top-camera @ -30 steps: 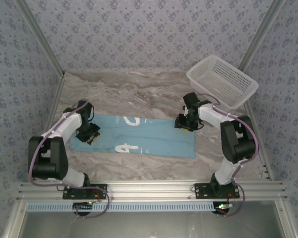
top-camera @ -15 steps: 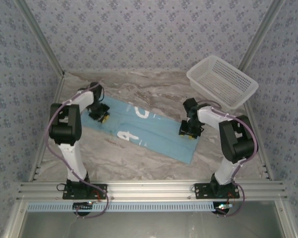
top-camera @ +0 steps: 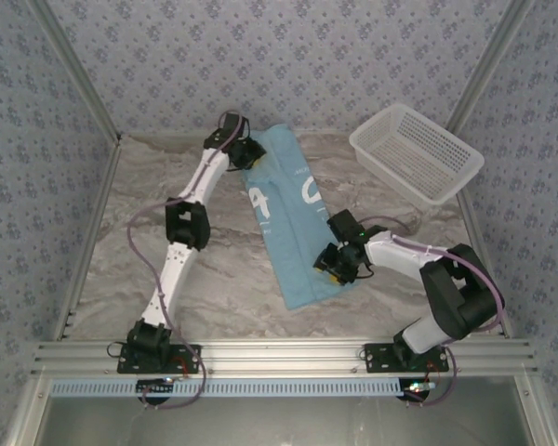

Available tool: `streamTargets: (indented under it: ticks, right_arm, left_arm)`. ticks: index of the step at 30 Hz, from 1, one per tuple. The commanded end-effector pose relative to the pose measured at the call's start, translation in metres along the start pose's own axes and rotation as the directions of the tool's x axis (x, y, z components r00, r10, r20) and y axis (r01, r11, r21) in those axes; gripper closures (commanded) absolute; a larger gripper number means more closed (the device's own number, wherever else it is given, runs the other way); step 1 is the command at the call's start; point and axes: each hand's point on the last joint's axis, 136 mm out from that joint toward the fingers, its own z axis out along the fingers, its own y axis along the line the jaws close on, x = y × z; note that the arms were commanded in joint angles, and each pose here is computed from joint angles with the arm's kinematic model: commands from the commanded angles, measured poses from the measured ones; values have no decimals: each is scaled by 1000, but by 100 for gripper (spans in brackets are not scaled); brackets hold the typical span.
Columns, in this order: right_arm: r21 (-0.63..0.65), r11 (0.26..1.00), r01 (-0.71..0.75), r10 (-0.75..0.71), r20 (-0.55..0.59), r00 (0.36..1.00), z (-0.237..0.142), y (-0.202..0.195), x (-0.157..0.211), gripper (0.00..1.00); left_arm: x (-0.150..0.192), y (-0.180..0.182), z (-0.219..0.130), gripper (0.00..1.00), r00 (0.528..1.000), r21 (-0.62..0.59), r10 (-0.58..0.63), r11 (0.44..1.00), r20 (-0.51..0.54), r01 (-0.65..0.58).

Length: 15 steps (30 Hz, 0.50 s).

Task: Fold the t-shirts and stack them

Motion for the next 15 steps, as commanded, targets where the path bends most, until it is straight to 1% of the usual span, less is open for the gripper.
streamTargets:
  ticks: [1,4,6,7,9,10,14,15]
  right_arm:
    - [-5,999,-53,53,-12,999,1,10,3,51]
    - [-18,999,-41,41,3,999,-22,17,5,49]
    - [-26,1000,-15,15,32,999,-43,21,4,47]
    - [-25,1000,5,-3,48,999,-53,22,3,47]
    - [-11,999,50,-49,77,996,-68,20,-1,46]
    - [-10,997,75,-74,92,993,-74,20,-6,46]
    - [-60,981,182,-173,130,976,-78,27,-28,48]
    - [-61,978,199,-190,133,973,-76,26,-33,48]
  left_arm:
    - [-18,-28,-51,55,998,4,6,1000,57,-6]
    - [-27,-52,-108,52,986,-61,100,994,135,-93]
    - [-24,-55,-141,51,981,-120,118,988,156,-100]
    - [-18,-50,-152,52,984,-147,100,986,148,-79]
    - [0,-46,-166,53,992,-142,66,989,111,-50]
    - [15,-39,-167,54,996,-148,45,988,79,-33]
    - [87,-19,-164,62,996,-131,-62,990,-56,54]
    - [102,-18,-162,63,994,-117,-83,990,-75,74]
